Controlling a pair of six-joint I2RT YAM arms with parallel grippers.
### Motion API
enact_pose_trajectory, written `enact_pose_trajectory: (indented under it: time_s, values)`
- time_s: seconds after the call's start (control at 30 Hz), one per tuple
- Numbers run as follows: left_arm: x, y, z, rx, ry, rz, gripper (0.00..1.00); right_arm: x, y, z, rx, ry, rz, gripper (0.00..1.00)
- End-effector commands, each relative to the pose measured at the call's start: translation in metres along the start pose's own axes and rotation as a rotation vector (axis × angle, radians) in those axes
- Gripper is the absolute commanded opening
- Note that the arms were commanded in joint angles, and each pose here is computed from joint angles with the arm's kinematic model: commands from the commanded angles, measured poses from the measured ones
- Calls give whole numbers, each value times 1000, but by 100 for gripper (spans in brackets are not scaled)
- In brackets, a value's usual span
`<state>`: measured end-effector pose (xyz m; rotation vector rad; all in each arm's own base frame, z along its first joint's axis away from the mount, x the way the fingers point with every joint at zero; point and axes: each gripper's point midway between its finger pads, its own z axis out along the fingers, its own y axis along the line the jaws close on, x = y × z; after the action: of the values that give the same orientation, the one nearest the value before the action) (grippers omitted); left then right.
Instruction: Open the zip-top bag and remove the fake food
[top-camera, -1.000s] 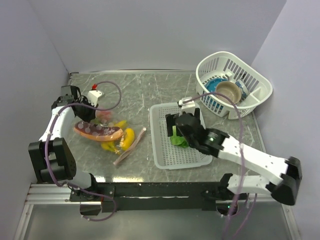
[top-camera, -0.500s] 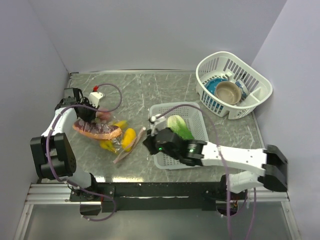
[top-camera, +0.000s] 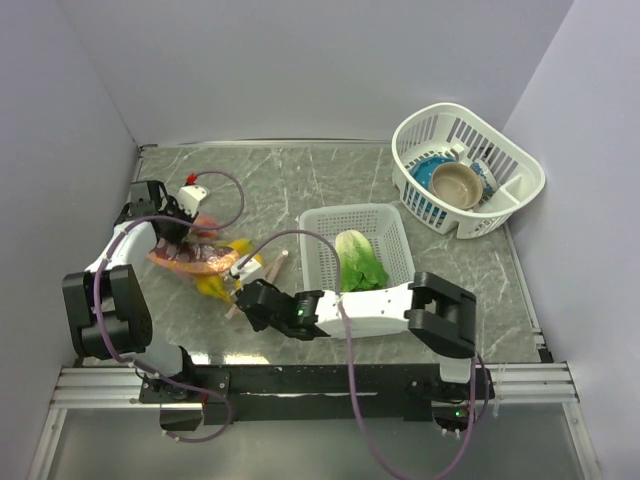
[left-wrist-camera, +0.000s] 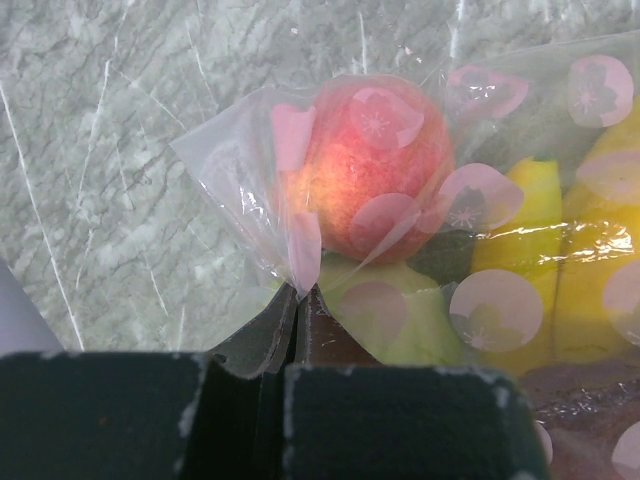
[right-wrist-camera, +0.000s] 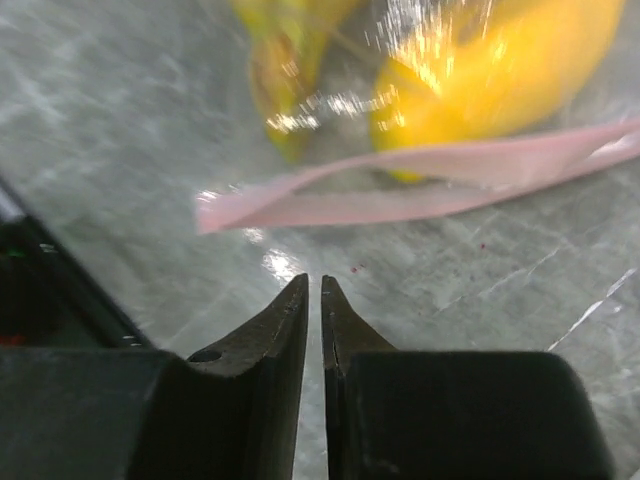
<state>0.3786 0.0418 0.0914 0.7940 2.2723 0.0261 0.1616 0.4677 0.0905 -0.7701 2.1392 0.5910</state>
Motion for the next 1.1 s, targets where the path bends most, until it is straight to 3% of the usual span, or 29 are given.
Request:
enact_pose_trajectory:
  time_s: [0.0, 0.2, 0.33, 0.47, 0.73, 0.77, 0.83, 0.87, 1.07]
  values:
    - [42, -26, 9, 79, 134, -36, 1, -28, -6, 10, 17, -68, 61, 18]
    - [40, -28, 6, 87, 125, -31, 1, -30, -24, 22, 40, -62, 90, 19]
    - [41, -29, 5, 87, 128, -30, 1, -39, -32, 32, 40, -73, 124, 35]
    - [39, -29, 4, 93, 127, -33, 1, -38, -35, 45, 26, -60, 141, 59]
    - [32, -25, -2, 86, 114, -23, 1, -41, -32, 67, 32, -36, 145, 68]
    - [31, -26, -3, 89, 113, -19, 1, -43, -31, 68, 34, -42, 143, 80]
    - [32, -27, -3, 92, 113, -19, 1, -46, -34, 72, 67, -41, 136, 90]
    - [32, -27, -3, 95, 115, -18, 1, -47, -36, 74, 87, -45, 134, 100]
    - [31, -29, -6, 102, 111, -10, 1, -52, -56, 87, 225, -51, 112, 100]
